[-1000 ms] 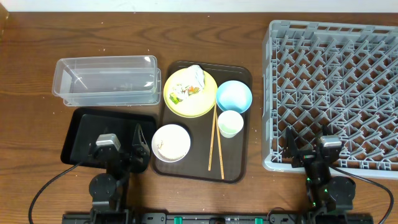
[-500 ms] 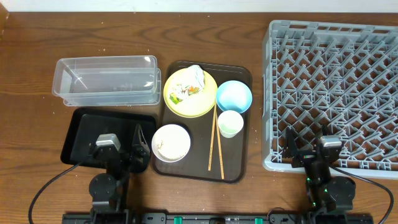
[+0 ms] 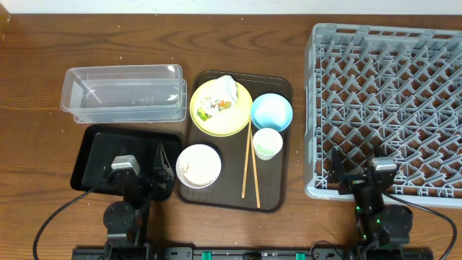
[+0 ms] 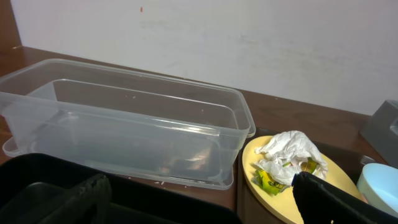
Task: Sort waste into correct bins and load items into the dishwasher rack
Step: 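Raise both grippers from rest toward the table items, then reach the left gripper to the yellow plate and grasp the white tissue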
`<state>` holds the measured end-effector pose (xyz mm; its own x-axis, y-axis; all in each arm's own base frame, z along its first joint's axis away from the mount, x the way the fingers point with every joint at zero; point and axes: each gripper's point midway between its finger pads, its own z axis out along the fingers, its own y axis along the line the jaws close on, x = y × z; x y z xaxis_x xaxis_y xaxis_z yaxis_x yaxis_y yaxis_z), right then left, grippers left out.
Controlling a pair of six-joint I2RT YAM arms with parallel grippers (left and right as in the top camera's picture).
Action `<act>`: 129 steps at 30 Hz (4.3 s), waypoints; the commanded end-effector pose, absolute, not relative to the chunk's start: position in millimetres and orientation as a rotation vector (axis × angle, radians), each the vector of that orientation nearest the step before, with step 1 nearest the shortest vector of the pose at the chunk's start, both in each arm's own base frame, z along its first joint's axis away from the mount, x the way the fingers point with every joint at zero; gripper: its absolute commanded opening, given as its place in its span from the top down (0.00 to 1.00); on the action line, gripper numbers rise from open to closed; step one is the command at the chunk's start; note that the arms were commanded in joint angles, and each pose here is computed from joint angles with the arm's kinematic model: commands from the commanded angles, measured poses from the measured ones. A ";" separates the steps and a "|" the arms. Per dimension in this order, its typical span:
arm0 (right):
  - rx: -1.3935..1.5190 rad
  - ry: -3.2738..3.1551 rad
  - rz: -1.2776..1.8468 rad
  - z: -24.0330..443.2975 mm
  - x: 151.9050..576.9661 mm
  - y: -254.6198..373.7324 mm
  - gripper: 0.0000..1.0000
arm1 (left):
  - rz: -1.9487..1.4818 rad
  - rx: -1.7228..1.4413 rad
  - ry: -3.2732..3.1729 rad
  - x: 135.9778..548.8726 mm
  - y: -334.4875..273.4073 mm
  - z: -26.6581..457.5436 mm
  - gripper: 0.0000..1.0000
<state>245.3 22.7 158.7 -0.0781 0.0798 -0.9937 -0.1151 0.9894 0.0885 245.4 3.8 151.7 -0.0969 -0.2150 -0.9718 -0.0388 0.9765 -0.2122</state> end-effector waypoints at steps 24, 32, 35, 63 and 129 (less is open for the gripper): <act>0.094 1.737 0.089 207.4 250.1 3.8 0.01 | -0.145 -0.231 1.982 250.1 1.9 173.2 0.04; 0.061 2.027 0.128 212.2 275.0 15.1 0.01 | -0.289 -0.188 2.264 269.0 -23.0 180.1 0.04; 0.070 2.187 0.122 204.6 278.4 15.2 0.01 | -0.372 -0.183 2.410 268.8 -35.0 173.8 0.04; 0.061 2.516 0.096 179.4 290.0 15.8 0.01 | -0.471 -0.059 2.372 333.5 -65.3 209.6 0.06; 0.062 2.547 0.094 174.9 283.8 15.5 0.01 | -0.342 0.290 2.521 442.8 -185.6 44.3 0.76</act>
